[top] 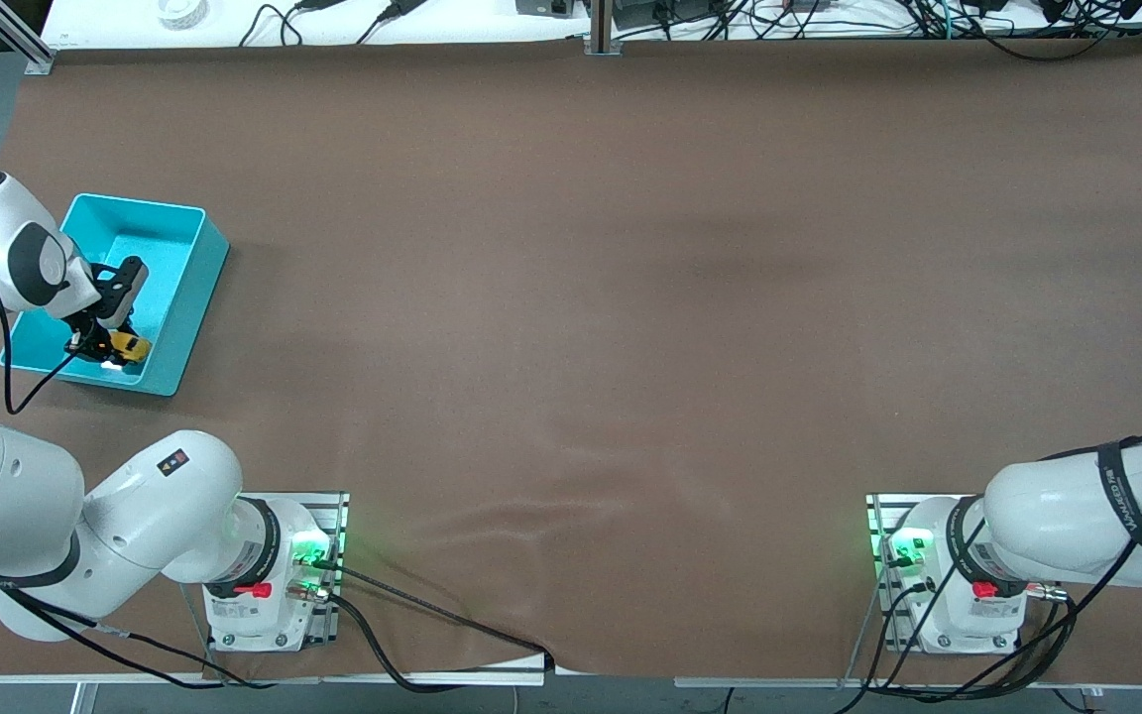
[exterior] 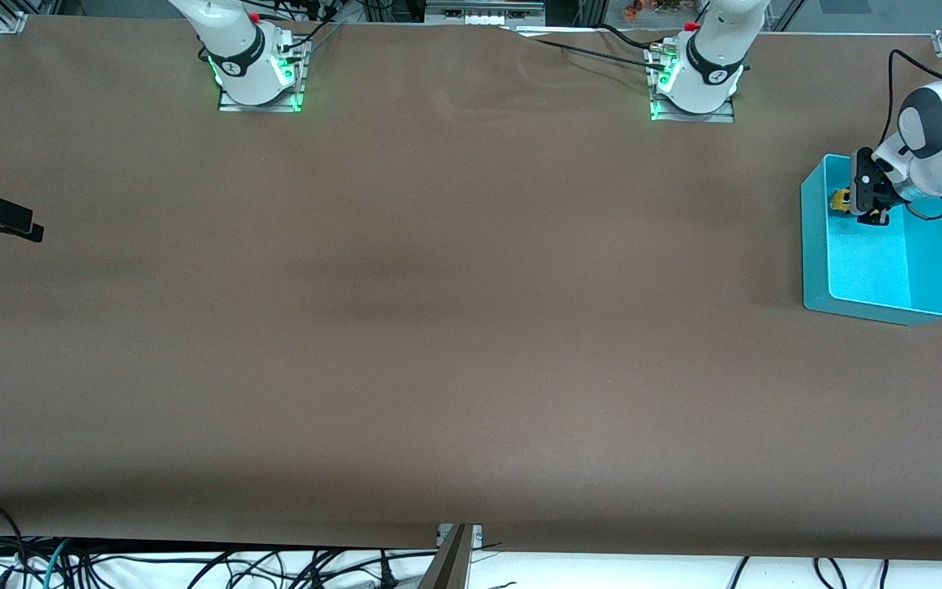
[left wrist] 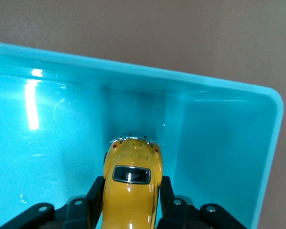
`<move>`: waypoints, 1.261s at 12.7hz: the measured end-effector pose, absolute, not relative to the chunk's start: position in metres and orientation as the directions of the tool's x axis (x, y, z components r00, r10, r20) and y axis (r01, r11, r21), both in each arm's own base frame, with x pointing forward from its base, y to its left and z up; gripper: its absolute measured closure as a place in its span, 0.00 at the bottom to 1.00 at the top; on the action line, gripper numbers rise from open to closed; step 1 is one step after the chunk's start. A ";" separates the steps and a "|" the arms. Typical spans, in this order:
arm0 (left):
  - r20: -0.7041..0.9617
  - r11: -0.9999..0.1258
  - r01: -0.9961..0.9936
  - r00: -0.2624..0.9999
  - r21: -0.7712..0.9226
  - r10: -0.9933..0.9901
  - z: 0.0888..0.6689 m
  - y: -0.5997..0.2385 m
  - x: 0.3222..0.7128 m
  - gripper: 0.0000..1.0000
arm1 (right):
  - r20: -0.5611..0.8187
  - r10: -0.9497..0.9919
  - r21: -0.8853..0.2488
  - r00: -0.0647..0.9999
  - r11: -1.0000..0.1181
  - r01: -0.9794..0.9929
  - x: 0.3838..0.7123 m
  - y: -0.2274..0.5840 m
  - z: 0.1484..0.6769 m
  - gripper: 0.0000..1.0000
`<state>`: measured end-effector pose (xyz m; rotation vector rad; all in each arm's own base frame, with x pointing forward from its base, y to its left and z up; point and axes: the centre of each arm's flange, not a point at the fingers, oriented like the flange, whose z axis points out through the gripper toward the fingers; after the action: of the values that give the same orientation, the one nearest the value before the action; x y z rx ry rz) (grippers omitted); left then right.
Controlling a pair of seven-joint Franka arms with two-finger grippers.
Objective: Wind and store yellow beetle car
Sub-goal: 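Open the left gripper to drop the car in the tray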
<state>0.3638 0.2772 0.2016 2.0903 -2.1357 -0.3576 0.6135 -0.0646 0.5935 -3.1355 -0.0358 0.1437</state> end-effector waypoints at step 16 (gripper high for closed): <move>-0.118 0.154 -0.987 -0.148 -0.041 -0.982 0.429 0.117 0.566 0.00 | -0.088 0.023 -0.003 0.996 -1.000 0.023 0.614 -0.065 0.594 0.00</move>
<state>0.5660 0.1171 0.4293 2.1215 -2.4716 -0.0757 0.6139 -0.0647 0.5937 -3.1365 -0.0357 0.1386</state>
